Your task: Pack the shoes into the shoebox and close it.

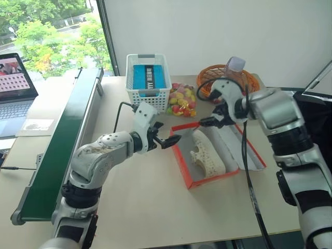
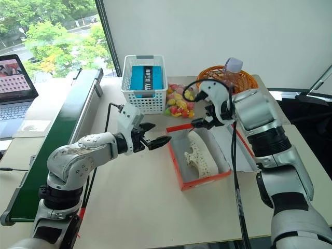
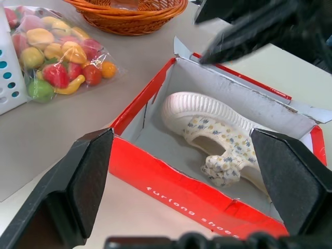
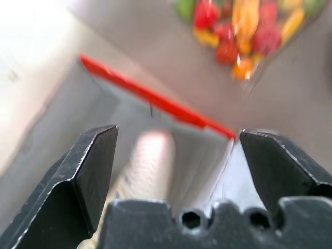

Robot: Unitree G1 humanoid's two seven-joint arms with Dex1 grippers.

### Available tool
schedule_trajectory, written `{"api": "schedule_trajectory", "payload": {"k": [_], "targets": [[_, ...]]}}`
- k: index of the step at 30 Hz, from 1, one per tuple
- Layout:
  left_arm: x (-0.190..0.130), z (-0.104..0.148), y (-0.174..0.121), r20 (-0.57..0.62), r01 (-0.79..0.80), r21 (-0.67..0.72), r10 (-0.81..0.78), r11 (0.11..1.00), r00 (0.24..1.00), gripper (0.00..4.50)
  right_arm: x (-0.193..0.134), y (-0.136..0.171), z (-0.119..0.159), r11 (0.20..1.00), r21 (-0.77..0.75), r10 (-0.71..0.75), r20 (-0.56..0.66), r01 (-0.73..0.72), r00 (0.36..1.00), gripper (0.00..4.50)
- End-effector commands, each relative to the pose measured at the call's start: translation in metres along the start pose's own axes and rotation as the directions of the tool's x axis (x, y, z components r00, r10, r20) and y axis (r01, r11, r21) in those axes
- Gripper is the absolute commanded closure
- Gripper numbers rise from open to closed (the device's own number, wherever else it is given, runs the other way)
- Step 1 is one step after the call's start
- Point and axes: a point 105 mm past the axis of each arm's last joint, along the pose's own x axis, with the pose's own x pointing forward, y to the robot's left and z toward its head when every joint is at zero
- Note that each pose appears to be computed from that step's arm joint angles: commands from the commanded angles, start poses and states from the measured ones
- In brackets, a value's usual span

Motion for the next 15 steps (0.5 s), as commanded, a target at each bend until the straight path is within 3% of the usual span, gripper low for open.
{"api": "schedule_trajectory", "payload": {"k": [1,4,9,15], "targets": [[-0.008,0.014,0.011,0.044,-0.052,0.023,0.05,0.998,0.998,0.0,-0.019,0.005,0.039,1.0,-0.027,-0.004,0.253,0.011,0.967,0.04],[-0.02,0.01,0.028,0.042,-0.138,0.0,0.138,0.99,0.989,0.0,-0.014,0.013,0.033,0.999,0.028,0.03,0.319,-0.041,0.947,0.04],[-0.04,0.005,0.051,0.056,-0.287,-0.04,0.289,0.957,0.956,0.0,-0.014,0.044,0.028,0.963,0.057,0.213,0.432,-0.262,0.876,0.04],[-0.093,-0.001,0.089,0.102,-0.608,-0.06,0.61,0.792,0.785,0.0,-0.02,0.08,0.022,0.891,0.031,0.373,0.521,-0.453,0.768,0.04]]}}
